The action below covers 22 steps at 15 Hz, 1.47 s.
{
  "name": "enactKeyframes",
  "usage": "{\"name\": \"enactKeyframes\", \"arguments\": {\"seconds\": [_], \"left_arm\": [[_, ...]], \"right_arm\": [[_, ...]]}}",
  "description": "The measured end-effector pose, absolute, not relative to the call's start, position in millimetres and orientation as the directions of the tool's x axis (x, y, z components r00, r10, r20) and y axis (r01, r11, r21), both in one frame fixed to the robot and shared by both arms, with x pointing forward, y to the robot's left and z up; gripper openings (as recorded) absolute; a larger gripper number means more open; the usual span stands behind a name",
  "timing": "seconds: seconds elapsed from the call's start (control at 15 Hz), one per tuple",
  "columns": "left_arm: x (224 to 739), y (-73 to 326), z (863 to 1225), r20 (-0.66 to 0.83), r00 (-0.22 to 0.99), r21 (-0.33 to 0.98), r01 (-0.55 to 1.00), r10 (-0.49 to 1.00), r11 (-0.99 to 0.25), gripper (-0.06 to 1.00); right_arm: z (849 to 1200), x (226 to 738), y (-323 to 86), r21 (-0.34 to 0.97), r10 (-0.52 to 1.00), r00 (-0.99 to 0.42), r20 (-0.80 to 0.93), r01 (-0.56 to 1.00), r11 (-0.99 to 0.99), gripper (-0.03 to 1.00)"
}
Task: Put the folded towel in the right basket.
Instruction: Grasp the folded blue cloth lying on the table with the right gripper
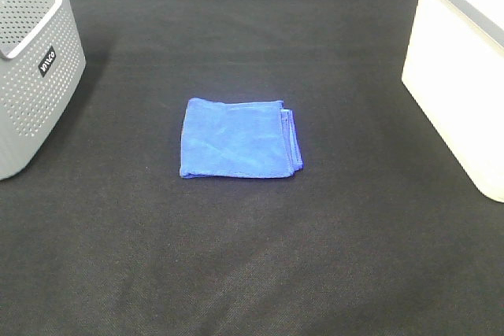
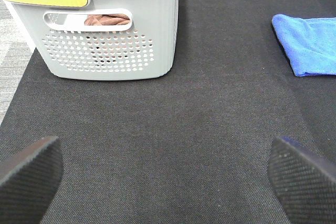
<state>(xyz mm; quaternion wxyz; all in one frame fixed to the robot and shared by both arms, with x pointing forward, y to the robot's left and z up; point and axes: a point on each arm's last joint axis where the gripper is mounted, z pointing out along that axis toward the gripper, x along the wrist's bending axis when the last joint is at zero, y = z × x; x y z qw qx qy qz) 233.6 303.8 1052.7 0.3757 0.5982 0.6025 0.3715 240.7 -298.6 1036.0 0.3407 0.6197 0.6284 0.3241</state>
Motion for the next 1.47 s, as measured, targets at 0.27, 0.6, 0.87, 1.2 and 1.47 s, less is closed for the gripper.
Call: {"name": "enactKeyframes", "arguments": {"seconds": [0.27, 0.6, 0.87, 1.2, 1.47], "left_arm": [[234, 304, 1053, -0.008, -0.002, 0.897, 0.442, 1.0, 0.008, 0.99], [234, 304, 1053, -0.008, -0.002, 0.897, 0.442, 1.0, 0.008, 0.99], [234, 304, 1053, -0.002, -0.006, 0.897, 0.441, 1.0, 0.005, 0.99], [234, 305, 1053, 0.003, -0.01, 0.897, 0.441, 1.0, 0.001, 0.99], [234, 305, 1053, 0.008, -0.013, 0.897, 0.441, 1.0, -0.001, 0.99]], "right_arm": [[1077, 280, -295, 0.698, 1.0, -0.022, 0.023, 0.717, 0.0, 0.95], [1195, 379, -285, 0.683, 0.985, -0.079, 0.154, 0.729, -0.048, 0.95], [1215, 428, -285, 0.674, 0.984, -0.078, 0.158, 0.737, -0.05, 0.95], [1191, 472, -277, 0.579, 0.957, -0.086, 0.278, 0.81, -0.096, 0.95], [1124, 553, -217, 0.471, 0.886, -0.172, 0.43, 0.88, -0.058, 0.92]]}}
